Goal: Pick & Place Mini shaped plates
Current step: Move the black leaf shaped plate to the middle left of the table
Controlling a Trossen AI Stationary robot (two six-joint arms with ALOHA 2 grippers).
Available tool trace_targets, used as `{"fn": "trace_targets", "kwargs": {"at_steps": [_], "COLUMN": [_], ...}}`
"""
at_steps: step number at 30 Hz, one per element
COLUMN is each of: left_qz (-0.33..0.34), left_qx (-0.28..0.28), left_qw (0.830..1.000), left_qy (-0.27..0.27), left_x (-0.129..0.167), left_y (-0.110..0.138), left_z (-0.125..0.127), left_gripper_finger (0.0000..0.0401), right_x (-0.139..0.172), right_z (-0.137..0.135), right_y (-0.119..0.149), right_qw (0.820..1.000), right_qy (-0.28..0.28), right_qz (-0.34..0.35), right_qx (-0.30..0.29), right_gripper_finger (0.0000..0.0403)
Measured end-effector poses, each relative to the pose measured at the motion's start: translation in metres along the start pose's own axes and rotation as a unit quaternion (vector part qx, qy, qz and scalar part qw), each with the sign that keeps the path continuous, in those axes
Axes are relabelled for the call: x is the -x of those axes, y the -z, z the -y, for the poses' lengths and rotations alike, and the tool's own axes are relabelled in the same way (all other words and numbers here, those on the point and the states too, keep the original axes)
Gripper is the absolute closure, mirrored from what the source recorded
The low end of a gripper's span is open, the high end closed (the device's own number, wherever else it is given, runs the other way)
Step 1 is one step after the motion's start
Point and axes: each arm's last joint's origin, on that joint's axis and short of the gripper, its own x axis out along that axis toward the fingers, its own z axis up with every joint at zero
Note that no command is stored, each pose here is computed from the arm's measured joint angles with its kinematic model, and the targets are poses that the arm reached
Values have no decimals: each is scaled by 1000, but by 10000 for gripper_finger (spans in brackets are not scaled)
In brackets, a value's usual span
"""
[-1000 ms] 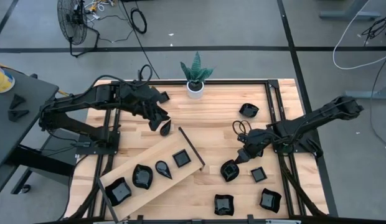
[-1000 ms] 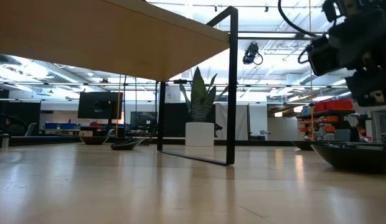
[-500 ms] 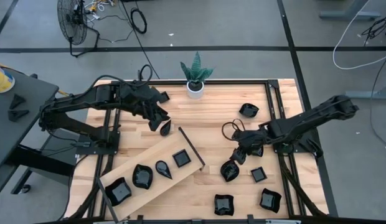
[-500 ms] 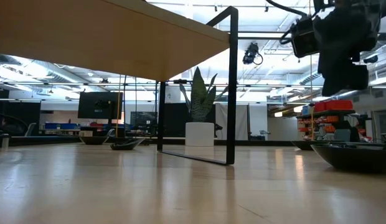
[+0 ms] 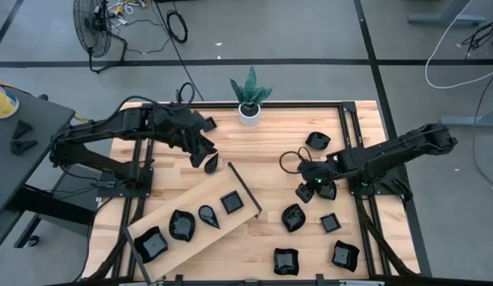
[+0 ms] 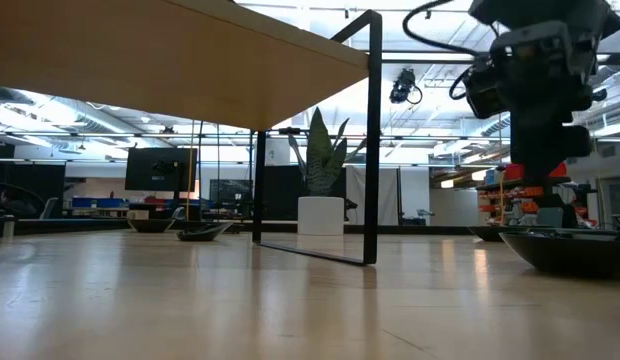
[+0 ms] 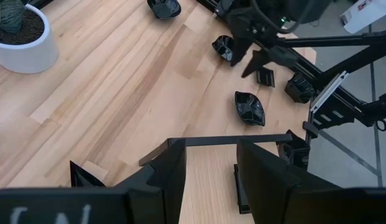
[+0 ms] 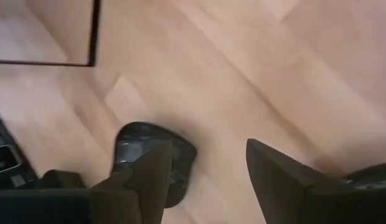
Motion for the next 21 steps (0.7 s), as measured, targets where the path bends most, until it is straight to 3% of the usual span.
{"fn": "trace_targets", "kwargs": {"at_steps": [9, 21], "left_qz": [-5, -5], "left_qx": [0, 0], "left_qw": [1000, 1000], "left_qy": [10, 10], "left_x": [0, 0], "left_y": [0, 0], "left_z": [1, 1], "left_gripper_finger": [254, 254], "right_x": [1, 0], "right_z": [5, -2], "right_y": [-6, -7], "right_qw": [1000, 993], "right_qy": [7, -23], "right_qz": [6, 11], "right_qx": [21, 118], "right_gripper_finger": [193, 193]}}
